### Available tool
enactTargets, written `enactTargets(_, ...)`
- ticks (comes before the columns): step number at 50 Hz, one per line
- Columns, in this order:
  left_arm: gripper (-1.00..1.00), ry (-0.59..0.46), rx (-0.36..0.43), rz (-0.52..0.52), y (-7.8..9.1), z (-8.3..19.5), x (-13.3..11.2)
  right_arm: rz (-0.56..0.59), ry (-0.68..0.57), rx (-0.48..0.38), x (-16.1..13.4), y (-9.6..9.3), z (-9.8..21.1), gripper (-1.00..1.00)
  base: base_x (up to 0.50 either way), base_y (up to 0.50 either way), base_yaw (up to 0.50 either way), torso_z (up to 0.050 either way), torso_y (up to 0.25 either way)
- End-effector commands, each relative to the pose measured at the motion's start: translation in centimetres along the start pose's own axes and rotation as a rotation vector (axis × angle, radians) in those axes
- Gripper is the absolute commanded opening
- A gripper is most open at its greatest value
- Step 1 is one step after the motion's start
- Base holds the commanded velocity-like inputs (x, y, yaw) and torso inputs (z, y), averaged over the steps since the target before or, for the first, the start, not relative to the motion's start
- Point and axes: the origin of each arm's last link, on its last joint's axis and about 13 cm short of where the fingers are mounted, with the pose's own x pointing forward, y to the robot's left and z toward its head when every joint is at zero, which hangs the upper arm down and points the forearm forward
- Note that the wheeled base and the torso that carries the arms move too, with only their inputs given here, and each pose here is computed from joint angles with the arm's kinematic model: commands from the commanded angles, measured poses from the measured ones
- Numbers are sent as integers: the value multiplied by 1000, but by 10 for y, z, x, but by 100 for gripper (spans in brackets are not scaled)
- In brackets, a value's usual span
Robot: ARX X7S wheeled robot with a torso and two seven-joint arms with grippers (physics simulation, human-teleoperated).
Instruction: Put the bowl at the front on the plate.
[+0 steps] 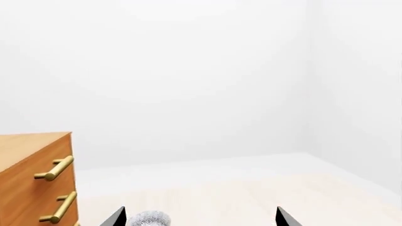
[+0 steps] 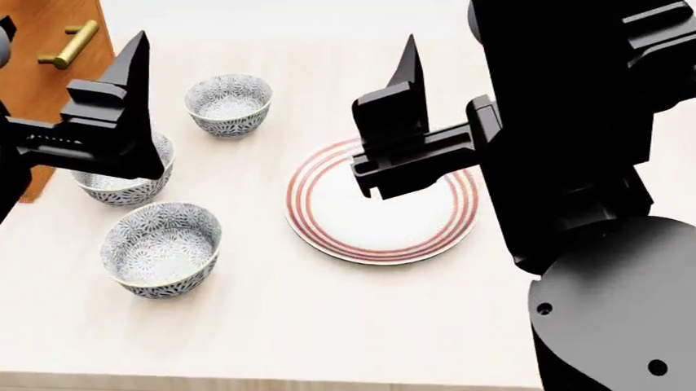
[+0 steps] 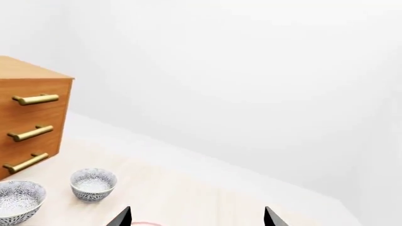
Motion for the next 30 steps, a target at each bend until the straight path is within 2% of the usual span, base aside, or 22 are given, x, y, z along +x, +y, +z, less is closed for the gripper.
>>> enactTargets(1, 100, 2, -4, -13, 0, 4, -4, 14, 6, 2, -2, -1, 1, 100, 227, -8, 0, 0, 0)
enactTargets(30, 100, 23, -13, -14, 0, 2, -6, 7, -8, 8, -4, -2, 4, 100, 267, -11, 0, 0, 0)
